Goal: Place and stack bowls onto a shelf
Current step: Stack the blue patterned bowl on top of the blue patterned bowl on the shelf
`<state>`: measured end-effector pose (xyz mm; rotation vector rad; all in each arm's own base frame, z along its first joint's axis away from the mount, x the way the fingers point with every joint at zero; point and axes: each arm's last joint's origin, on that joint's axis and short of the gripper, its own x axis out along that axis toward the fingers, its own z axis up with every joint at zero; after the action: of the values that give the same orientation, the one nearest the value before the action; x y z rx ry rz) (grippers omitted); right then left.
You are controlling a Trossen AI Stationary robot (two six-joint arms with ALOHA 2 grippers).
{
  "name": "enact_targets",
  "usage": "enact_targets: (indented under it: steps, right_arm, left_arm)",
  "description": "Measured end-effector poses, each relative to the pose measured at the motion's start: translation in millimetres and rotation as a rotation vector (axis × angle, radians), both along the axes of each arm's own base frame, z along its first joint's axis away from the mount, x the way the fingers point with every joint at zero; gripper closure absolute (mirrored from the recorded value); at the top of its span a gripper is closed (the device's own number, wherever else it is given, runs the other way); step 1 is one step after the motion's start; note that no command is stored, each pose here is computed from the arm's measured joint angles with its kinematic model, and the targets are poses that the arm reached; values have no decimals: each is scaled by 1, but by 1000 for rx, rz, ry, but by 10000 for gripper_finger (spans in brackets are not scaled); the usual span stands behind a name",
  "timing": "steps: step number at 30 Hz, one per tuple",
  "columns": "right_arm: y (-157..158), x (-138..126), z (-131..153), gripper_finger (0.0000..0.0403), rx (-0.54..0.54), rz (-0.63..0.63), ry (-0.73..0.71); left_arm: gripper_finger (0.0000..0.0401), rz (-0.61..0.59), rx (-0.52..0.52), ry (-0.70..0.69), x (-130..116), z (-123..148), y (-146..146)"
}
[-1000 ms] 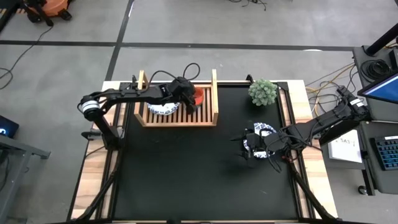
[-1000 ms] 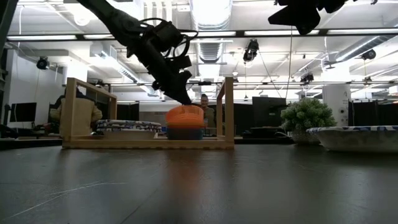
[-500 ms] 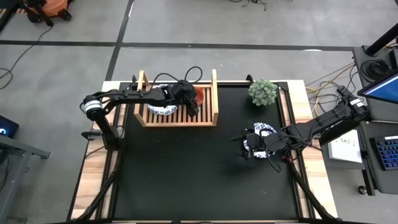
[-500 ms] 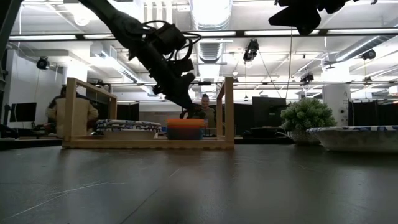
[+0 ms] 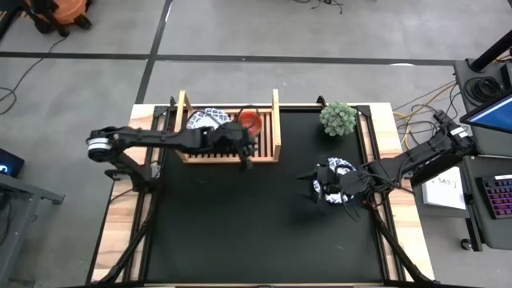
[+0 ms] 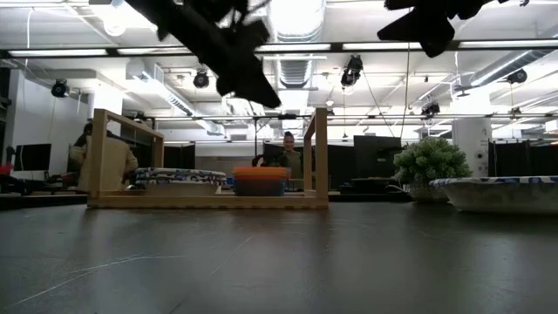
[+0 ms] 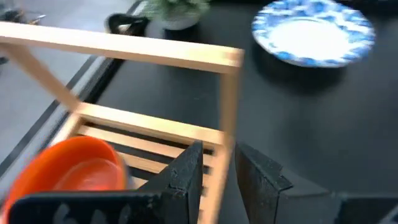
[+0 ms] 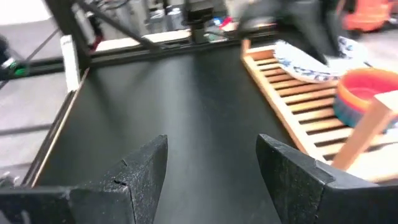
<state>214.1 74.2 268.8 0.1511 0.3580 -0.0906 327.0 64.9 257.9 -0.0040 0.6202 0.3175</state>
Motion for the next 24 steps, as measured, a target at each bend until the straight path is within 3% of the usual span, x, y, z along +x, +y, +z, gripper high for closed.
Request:
enact_targets:
  steps: [4,8,14,19,24]
  right_arm:
    - [-9,2,-1,168,90,-101,-2]
    - [-19,1,0,168,172,-202,92]
    - [-32,-1,-5,168,297,-389,299]
    - [-32,11,-19,168,415,-445,509]
    - [-31,23,-35,168,419,-574,760]
  left_arm:
    - [326,-28,-6,-41,-18,7,-27]
    - [326,9,-16,-103,-40,12,-48]
    - [326,-22,-64,-215,-64,10,-70]
    - [326,-37,-65,-271,-74,5,-73]
    - [326,-4,-45,-283,-78,2,-72]
